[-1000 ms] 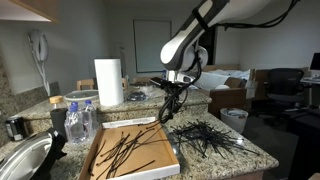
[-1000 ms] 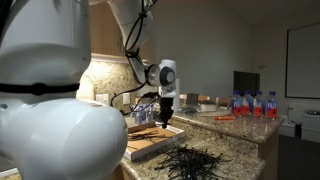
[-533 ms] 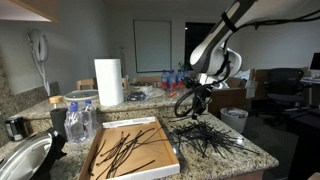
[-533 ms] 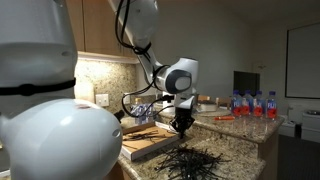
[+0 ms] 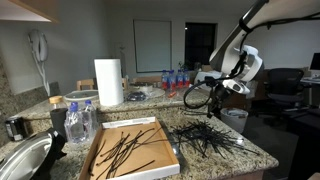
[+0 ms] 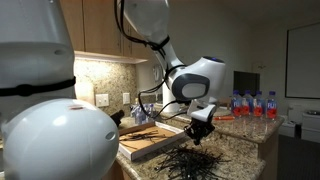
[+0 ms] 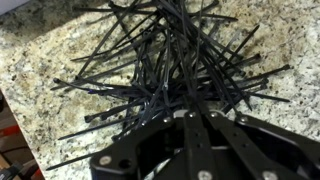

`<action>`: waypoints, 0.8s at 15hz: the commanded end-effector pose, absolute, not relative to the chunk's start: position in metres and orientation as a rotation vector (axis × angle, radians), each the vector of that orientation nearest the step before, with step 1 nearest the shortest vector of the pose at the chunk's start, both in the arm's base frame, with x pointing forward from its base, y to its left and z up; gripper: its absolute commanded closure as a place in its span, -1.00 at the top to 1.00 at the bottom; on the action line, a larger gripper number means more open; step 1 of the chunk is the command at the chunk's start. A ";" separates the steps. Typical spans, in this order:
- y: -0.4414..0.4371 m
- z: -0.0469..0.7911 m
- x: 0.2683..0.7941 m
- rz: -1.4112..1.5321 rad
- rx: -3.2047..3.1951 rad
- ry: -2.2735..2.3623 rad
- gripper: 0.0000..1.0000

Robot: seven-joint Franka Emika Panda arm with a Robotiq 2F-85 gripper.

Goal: Pick up some of the black cables from the box and put them on the counter

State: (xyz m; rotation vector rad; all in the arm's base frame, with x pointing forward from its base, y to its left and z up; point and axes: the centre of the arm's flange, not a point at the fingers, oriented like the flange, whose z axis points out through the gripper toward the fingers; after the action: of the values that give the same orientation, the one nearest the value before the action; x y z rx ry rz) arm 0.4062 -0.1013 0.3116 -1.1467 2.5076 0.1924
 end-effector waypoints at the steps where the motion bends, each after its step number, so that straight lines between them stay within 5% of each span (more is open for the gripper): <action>1: -0.111 0.290 0.416 0.192 -1.140 2.454 -0.99; 2: -0.110 0.289 0.420 0.189 -1.147 2.441 -0.46; 4: -0.108 0.288 0.424 0.184 -1.157 2.428 -0.37; 12: -0.075 0.297 0.430 0.131 -1.247 2.351 0.67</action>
State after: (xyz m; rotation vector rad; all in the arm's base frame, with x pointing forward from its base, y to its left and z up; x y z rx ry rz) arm 0.4258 -0.0930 0.2954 -1.1741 2.4133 0.1791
